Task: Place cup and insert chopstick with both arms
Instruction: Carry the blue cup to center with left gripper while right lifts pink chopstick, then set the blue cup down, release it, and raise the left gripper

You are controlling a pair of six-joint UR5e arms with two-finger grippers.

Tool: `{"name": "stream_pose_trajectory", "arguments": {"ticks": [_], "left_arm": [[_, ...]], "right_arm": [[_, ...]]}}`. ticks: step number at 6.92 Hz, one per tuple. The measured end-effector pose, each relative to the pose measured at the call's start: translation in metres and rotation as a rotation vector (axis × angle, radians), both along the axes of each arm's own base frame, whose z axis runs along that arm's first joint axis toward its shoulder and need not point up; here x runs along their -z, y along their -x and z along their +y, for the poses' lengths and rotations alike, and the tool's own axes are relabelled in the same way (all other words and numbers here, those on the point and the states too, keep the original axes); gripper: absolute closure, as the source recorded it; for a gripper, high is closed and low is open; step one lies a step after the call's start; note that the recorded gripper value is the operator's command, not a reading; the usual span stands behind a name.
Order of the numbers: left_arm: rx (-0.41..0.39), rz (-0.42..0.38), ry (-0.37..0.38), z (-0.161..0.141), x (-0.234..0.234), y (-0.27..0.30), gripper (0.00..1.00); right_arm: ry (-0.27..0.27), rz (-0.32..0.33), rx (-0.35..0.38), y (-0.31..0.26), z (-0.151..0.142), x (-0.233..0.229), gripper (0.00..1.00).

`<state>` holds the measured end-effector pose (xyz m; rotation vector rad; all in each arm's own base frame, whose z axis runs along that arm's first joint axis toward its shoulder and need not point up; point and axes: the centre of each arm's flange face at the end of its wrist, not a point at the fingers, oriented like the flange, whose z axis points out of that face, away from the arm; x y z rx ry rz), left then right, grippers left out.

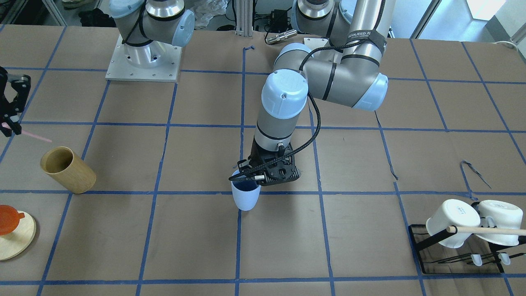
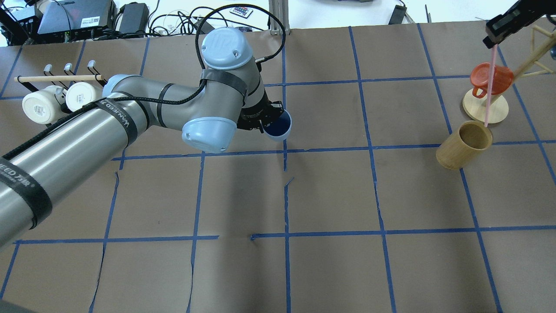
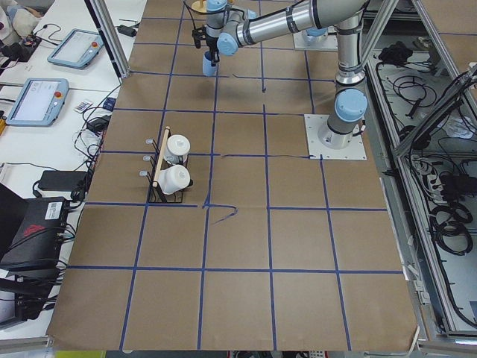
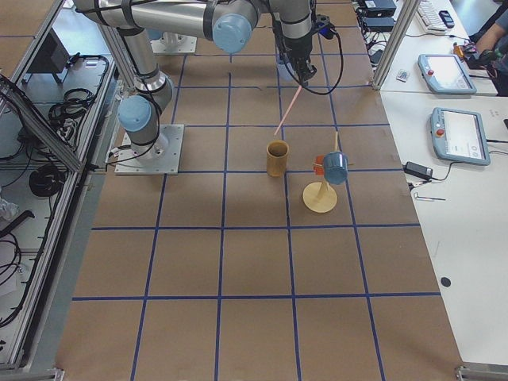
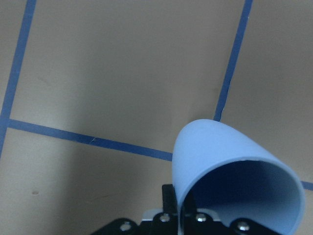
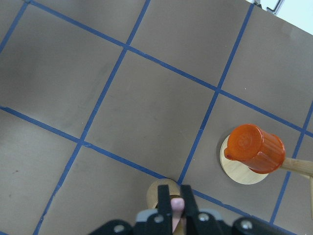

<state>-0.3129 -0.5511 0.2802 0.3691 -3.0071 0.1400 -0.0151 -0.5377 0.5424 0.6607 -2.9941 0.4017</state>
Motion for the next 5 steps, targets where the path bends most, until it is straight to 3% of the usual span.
{"name": "stream_pose_trajectory", "arguments": {"ticks": [1, 3, 5], "left_arm": [[0.004, -0.001, 0.000, -0.008, 0.005, 0.004, 1.00], [0.011, -0.003, -0.007, -0.016, 0.013, 0.008, 0.49], [0.008, 0.002, -0.018, -0.016, 0.019, 0.011, 0.39]], "right_arm": [[0.013, -0.035, 0.022, -0.005, 0.000, -0.009, 1.00], [0.055, -0.099, 0.063, -0.024, -0.004, -0.017, 1.00], [0.102, -0.140, 0.107, -0.069, -0.010, -0.020, 1.00]]}}
